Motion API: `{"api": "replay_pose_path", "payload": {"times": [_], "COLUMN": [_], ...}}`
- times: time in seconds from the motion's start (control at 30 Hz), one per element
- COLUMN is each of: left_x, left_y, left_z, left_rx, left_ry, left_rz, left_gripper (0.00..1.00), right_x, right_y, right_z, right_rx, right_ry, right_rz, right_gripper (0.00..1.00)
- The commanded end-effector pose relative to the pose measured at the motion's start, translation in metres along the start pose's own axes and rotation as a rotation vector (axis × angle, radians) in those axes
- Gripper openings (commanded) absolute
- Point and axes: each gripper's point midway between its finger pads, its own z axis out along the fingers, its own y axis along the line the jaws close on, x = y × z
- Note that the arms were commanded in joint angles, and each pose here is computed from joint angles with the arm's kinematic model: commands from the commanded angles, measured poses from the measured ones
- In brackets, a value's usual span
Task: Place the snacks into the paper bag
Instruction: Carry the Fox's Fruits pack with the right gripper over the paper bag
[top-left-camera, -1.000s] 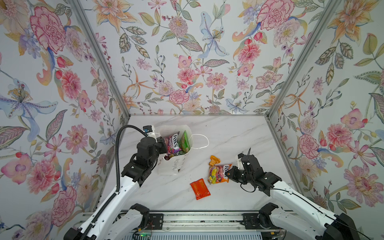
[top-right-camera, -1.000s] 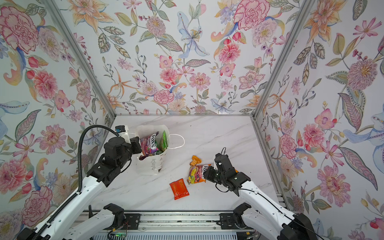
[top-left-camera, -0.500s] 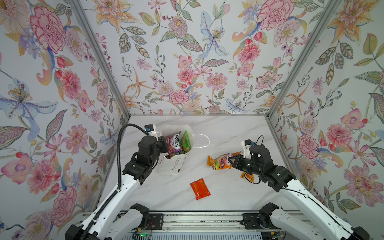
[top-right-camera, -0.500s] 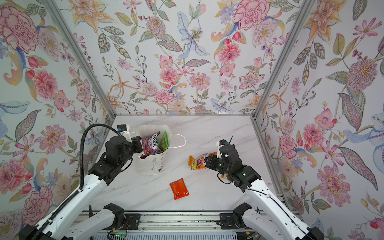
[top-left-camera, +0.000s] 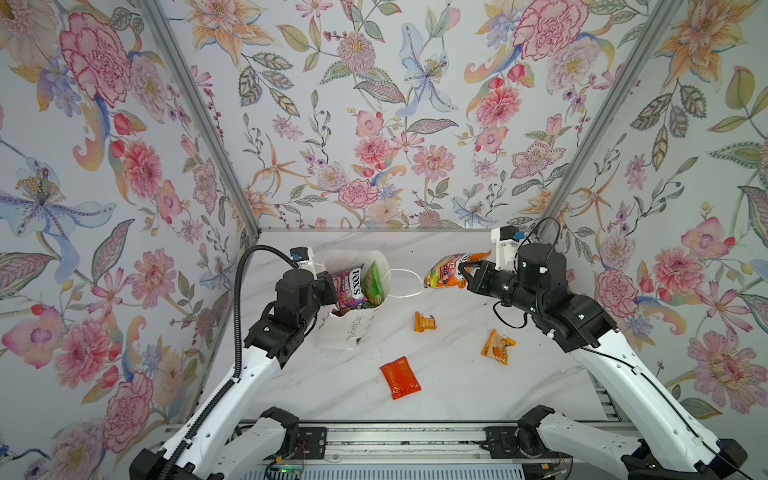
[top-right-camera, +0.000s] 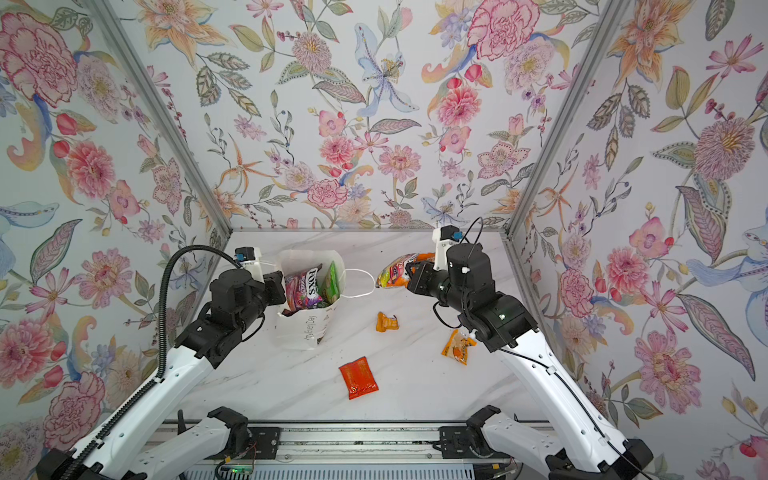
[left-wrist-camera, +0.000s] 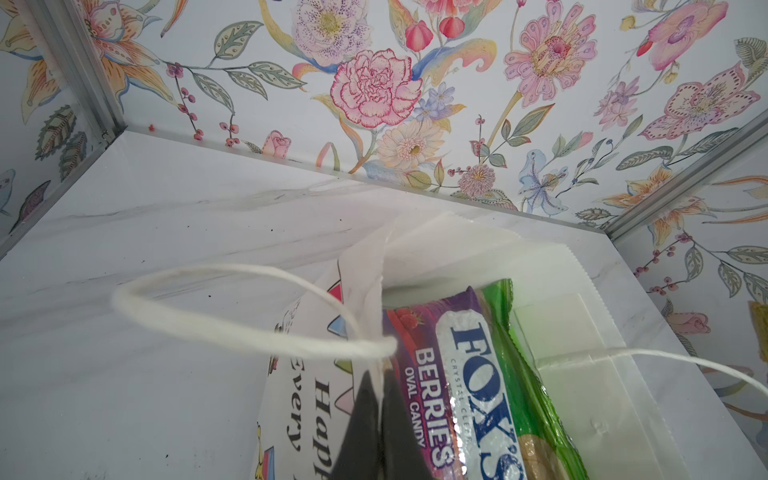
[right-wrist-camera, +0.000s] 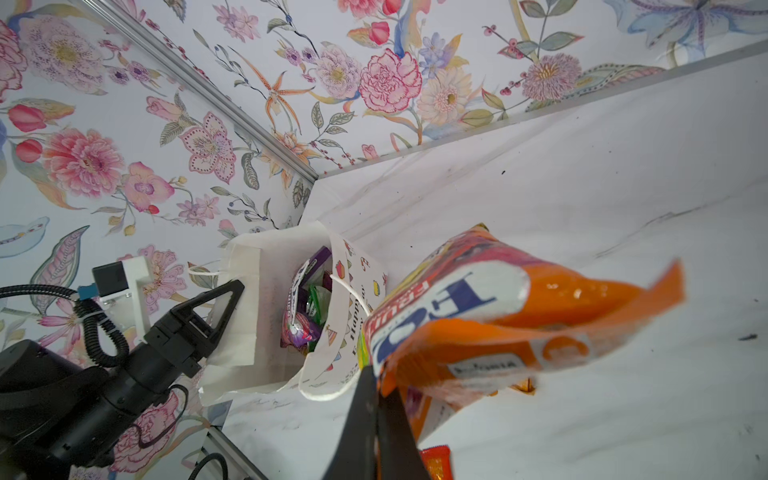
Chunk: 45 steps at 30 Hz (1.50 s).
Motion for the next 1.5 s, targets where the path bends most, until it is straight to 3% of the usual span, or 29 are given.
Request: {"api": "replay_pose_path", "payload": {"times": [0.0, 0.33, 0.77, 1.47], "left_x": [-0.031, -0.032, -0.031, -0.044], "left_y": [-0.01, -0.01, -0.01, -0.012], "left_z": [-0.008, -0.01, -0.009, -0.021], "left_rx": [0.034, 0.037, 0.025, 0.028], "left_ry": [-0.088, -0.09, -0.077, -0.092], "left_rz": [-0.003, -0.008, 0.007, 0.009], "left_gripper": [0.0, 0.0, 0.0, 0.0], "right_x": [-0.03, -0.034, 0.021, 0.098], "right_y": [0.031, 0.114, 0.179, 0.201], "right_z": [-0.008, 0.008, 0.072, 0.138], "right_rx": [-0.048, -0.175, -0.321, -0.415], "right_ry": [-0.081, -0.076, 0.076, 0.272], "right_rz": [-0.083, -0.214, -0.265, -0.433], "right_gripper": [0.0, 0.0, 0.0, 0.0]}}
